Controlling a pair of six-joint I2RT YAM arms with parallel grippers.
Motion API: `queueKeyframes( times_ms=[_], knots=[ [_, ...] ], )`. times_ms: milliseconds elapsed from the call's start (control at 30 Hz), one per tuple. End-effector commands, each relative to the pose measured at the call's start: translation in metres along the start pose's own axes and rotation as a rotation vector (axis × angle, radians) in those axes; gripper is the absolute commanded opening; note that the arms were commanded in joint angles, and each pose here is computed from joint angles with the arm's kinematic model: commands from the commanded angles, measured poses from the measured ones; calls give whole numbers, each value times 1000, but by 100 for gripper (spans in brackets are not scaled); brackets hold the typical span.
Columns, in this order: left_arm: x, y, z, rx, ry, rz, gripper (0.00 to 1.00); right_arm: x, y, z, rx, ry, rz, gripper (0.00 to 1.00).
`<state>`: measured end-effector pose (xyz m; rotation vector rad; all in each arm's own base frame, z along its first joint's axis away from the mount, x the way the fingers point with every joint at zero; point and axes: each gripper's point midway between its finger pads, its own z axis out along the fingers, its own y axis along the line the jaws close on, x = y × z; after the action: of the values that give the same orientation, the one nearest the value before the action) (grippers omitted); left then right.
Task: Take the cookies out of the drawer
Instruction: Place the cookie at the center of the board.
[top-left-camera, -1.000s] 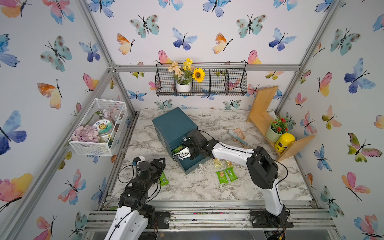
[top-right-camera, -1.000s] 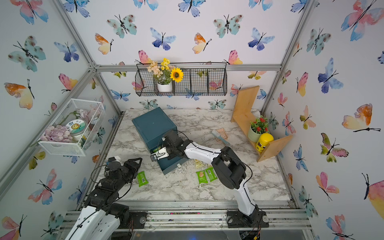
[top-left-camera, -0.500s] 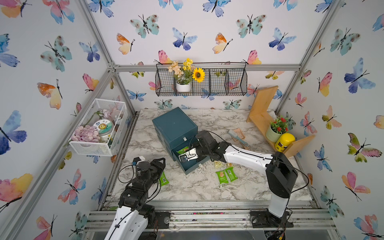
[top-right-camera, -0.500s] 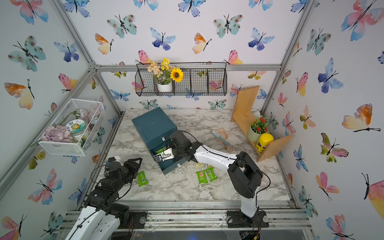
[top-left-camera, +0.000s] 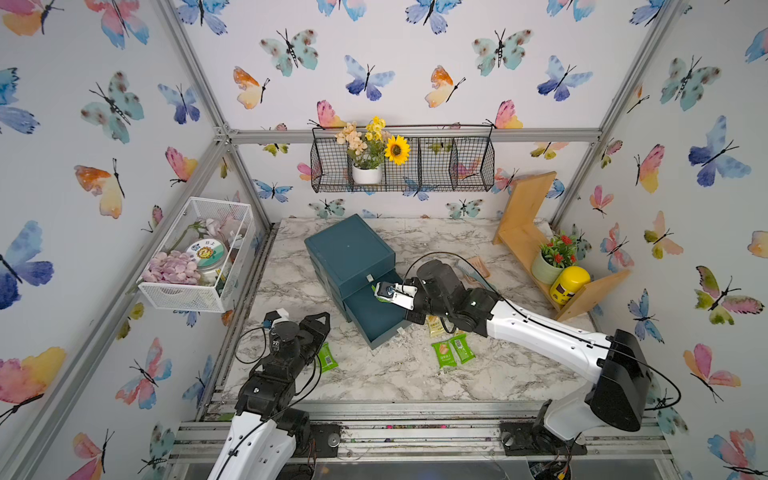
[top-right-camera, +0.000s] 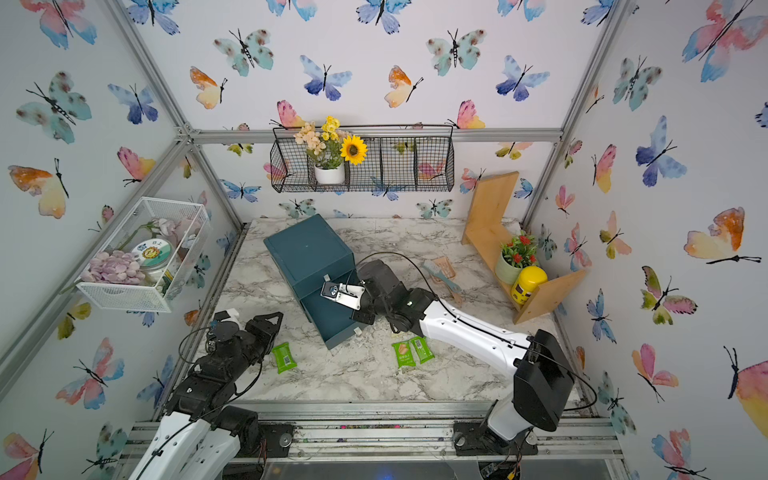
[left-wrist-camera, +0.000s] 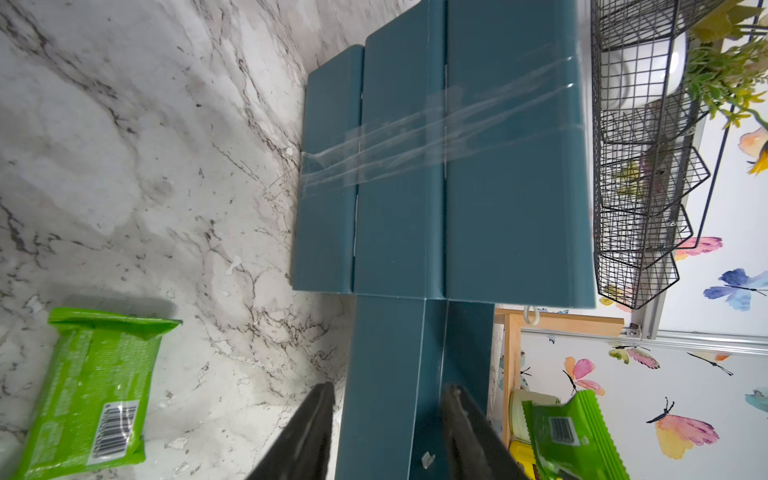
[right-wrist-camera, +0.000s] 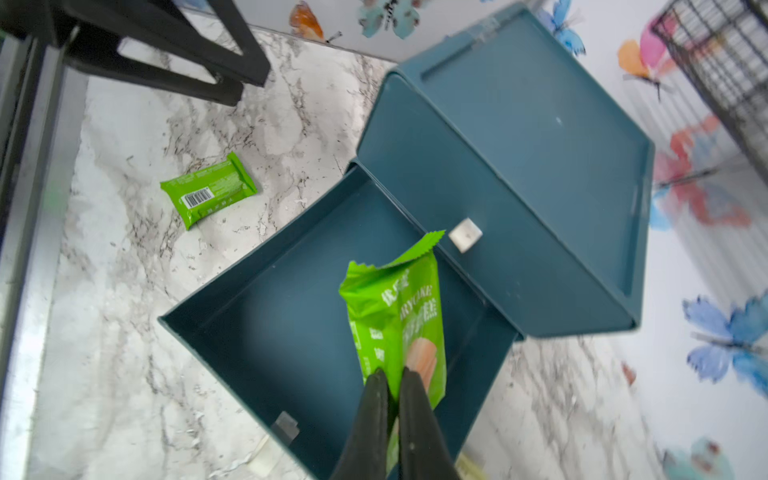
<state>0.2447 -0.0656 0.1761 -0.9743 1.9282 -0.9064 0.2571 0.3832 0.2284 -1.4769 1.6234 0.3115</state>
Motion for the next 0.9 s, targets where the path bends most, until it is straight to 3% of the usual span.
queueKeyframes(
  times_ms=[0,133,300,467,567,867],
  knots=[
    [-11,-10,-2,20,-47,25,48,38,-11,-13,133,178,308,2],
    [-10,-10,-2,21,-44,31,48,81,-22,-27,293,389,505,2],
    [-10,-11,-3,23,-41,32,47,124,-21,-48,433,591,629,2],
    [-10,-10,-3,25,-39,33,47,159,-20,-65,544,697,672,2],
    [-9,-12,-3,29,-34,33,47,189,-19,-70,574,819,704,2],
    [-10,-14,-5,31,-35,38,47,254,-17,-65,627,1036,737,2]
  ],
)
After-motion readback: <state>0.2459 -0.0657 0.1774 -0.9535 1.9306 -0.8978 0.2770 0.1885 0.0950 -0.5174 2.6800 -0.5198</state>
